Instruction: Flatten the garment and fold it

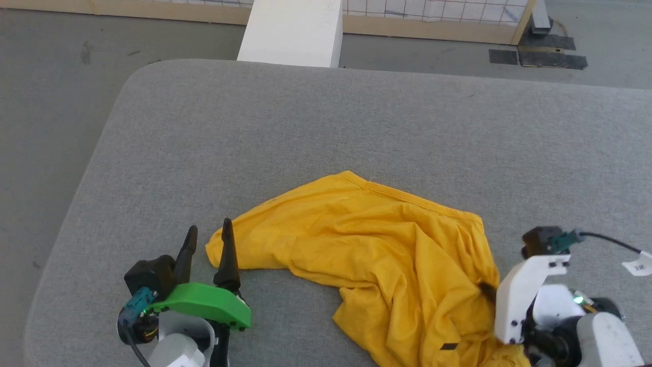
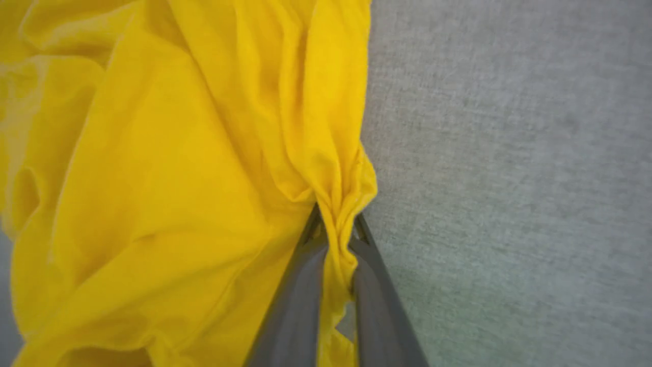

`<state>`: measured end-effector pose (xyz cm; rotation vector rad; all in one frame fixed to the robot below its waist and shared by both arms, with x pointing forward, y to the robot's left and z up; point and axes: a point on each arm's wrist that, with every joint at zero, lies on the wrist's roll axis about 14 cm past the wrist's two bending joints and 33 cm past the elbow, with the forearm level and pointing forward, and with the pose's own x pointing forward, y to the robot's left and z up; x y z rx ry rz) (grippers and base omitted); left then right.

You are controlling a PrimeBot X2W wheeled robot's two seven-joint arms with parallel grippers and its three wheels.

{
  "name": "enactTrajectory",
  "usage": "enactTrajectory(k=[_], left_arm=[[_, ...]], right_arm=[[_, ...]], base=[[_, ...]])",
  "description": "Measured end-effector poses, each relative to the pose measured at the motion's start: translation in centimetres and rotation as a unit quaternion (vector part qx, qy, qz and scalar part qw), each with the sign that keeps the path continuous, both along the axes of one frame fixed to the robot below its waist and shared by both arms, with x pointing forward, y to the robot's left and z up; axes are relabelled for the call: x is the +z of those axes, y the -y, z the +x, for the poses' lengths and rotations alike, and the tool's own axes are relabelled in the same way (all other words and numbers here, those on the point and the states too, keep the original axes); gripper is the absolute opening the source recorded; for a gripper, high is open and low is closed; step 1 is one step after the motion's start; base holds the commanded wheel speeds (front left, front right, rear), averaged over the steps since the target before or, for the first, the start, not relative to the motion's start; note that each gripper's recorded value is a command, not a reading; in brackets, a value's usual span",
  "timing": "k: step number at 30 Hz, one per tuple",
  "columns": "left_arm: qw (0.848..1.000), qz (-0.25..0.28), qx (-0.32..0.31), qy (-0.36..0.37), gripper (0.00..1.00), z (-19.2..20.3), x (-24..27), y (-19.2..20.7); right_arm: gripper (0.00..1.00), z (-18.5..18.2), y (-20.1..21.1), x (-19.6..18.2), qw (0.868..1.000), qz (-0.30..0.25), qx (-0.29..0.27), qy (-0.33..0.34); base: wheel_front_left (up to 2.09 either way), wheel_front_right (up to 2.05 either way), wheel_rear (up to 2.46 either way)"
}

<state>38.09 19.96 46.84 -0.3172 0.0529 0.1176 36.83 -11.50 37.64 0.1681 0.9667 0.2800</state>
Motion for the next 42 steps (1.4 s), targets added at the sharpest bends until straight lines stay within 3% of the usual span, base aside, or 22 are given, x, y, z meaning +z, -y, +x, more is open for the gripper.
enactTrajectory(k=[4, 9, 12, 15, 16, 17, 20, 25, 34, 39, 42], left_arm=[[1.0, -0.001, 0.0, 0.001, 1.0, -0.1, 0.0, 0.0], [1.0, 0.0, 0.001, -0.002, 1.0, -0.1, -0.2, -0.1], [1.0, -0.003, 0.002, -0.004, 1.0, 0.2, -0.4, -0.1], [1.0, -0.001, 0.001, -0.008, 1.0, 0.4, -0.7, -0.1], [1.0, -0.002, 0.001, -0.009, 1.0, 0.5, -0.8, -0.2], [1.0, -0.002, 0.002, -0.01, 1.0, 0.6, -0.9, -0.2], [1.0, -0.003, 0.004, -0.015, 1.0, 0.6, -1.3, -0.3], [1.0, -0.004, 0.003, -0.013, 1.0, 0.7, -1.2, -0.2], [0.999, -0.002, -0.033, -0.002, 1.0, 2.3, 0.0, 2.0], [0.996, 0.012, -0.078, -0.045, 1.0, 4.7, -0.1, 4.1], [0.986, 0.035, -0.108, -0.125, 1.0, 5.8, -2.1, 5.2]], right_arm=[[0.0, 3.7, 3.5, 2.7, 0.994, -0.081, -0.024, 0.068], [0.0, 10.2, 8.5, 9.0, 0.964, -0.176, -0.052, 0.193], [0.0, 12.3, 9.7, 9.6, 0.956, -0.199, -0.053, 0.21], [0.02, 13.0, 11.0, 7.6, 0.96, -0.209, -0.06, 0.178], [0.91, 13.0, 11.2, 6.8, 0.961, -0.208, -0.061, 0.169], [1.0, 13.0, 11.3, 6.2, 0.963, -0.205, -0.065, 0.161], [1.0, 13.3, 11.6, 5.5, 0.964, -0.184, -0.091, 0.17], [1.0, 13.2, 10.8, 6.7, 0.953, -0.131, -0.132, 0.239], [1.0, 7.0, 8.9, 8.1, 0.927, -0.067, -0.144, 0.34], [1.0, 3.8, 8.5, 8.4, 0.922, -0.04, -0.152, 0.354], [1.0, 2.2, 8.6, 8.5, 0.921, -0.019, -0.167, 0.353]], base=[[0.0, 0.0, 0.0], [0.0, 0.0, 0.0], [0.0, 0.0, 0.0], [0.0, 0.0, 0.0], [0.0, 0.0, 0.0], [0.0, 0.0, 0.0], [0.0, 0.0, 0.0], [0.0, 0.0, 0.0], [0.0, 0.0, 0.0], [0.0, 0.0, 0.0], [0.0, 0.0, 0.0]])
